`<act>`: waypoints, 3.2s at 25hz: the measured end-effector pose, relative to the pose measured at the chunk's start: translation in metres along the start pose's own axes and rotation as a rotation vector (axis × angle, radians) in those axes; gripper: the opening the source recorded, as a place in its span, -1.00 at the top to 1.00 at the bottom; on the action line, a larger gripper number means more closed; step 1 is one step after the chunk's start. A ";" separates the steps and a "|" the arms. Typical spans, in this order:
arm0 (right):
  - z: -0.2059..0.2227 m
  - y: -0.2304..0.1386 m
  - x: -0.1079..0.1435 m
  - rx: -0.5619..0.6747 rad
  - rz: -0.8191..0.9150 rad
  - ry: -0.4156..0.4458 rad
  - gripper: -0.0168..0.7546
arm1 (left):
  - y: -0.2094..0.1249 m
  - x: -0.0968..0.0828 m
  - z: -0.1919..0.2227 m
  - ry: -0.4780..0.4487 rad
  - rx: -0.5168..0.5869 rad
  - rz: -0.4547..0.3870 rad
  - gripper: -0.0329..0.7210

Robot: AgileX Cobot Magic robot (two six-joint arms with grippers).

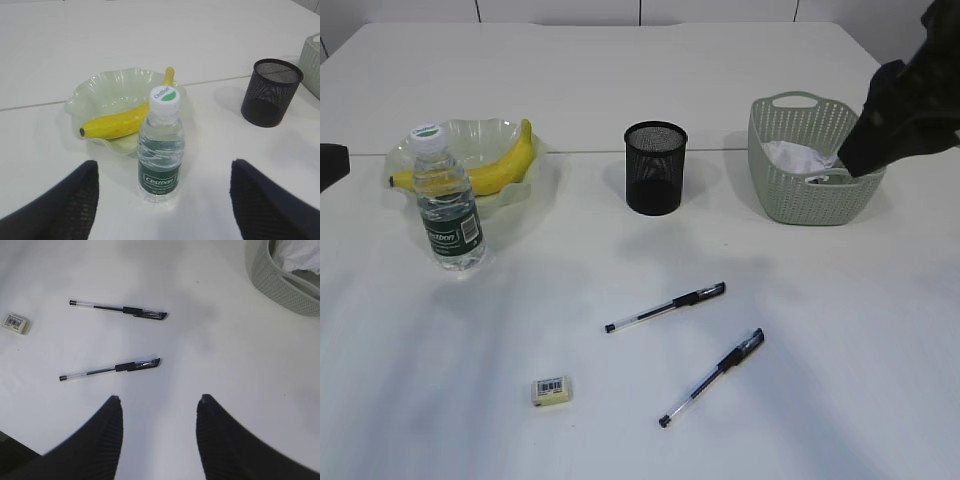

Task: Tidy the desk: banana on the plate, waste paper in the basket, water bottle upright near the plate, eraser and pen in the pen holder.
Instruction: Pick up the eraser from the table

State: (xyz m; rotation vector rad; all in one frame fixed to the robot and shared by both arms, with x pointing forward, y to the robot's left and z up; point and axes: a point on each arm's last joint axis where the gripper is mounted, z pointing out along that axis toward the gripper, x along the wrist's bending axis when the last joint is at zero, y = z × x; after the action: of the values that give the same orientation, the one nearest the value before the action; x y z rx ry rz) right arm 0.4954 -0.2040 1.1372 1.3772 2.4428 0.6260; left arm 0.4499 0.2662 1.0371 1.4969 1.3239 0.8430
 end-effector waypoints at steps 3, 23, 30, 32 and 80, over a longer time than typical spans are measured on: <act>-0.002 -0.001 0.000 -0.002 -0.006 0.001 0.03 | 0.010 -0.004 0.000 0.007 0.022 0.028 -0.59; -0.002 -0.002 0.001 0.009 -0.011 0.011 0.03 | -0.018 -0.085 0.025 -0.309 0.184 0.292 -0.51; -0.002 -0.002 0.002 0.011 -0.013 0.013 0.03 | -0.022 -0.089 0.038 -0.288 0.242 0.311 -0.46; -0.002 -0.002 0.002 0.012 -0.013 0.013 0.03 | -0.018 -0.088 0.039 -0.274 0.243 0.313 -0.44; -0.002 -0.003 0.004 0.024 -0.020 0.040 0.03 | -0.032 -0.111 0.078 -0.476 0.859 0.578 -0.31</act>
State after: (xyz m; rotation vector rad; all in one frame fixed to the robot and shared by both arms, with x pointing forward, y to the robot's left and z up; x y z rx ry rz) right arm 0.4899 -0.2026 1.1376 1.3598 2.5007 0.6276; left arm 0.4910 0.1412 0.9912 2.6348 0.9136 0.1708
